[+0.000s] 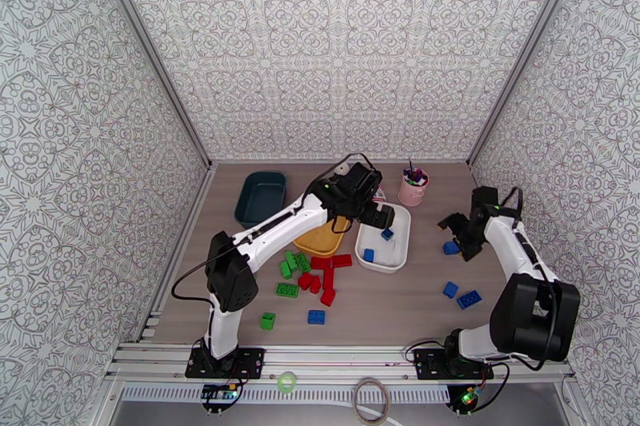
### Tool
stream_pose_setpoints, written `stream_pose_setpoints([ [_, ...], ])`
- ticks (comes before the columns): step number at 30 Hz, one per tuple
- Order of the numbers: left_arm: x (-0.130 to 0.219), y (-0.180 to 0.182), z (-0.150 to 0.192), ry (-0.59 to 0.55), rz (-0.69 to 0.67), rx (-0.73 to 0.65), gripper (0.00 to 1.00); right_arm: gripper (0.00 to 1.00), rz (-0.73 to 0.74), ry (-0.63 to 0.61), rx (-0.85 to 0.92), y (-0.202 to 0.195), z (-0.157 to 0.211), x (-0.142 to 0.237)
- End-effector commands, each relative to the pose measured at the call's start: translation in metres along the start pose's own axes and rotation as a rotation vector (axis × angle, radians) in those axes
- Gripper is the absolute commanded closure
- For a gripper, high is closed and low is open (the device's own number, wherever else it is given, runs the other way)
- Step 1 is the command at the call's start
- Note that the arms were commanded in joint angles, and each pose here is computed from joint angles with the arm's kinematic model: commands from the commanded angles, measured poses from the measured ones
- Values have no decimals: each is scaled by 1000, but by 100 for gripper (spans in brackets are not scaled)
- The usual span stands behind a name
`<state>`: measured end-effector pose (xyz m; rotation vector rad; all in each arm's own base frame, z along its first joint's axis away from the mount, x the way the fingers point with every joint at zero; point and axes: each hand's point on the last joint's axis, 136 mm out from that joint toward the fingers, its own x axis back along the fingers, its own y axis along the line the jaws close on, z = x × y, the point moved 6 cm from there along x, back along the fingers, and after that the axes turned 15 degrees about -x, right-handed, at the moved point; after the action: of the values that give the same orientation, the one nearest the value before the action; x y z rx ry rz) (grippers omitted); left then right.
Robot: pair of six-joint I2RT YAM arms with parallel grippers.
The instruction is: Sort the legos into containers by color
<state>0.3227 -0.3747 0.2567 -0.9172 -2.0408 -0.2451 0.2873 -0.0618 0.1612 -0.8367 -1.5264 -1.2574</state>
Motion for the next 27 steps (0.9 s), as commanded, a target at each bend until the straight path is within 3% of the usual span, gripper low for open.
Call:
stream_pose_setpoints([
  [1,-1,-1,-2,11,11,-25,1,18,-16,11,-32,2,-6,-6],
  [27,3,43,2,10,-6,59,1,29,107,1,-105,20,-34,-60],
])
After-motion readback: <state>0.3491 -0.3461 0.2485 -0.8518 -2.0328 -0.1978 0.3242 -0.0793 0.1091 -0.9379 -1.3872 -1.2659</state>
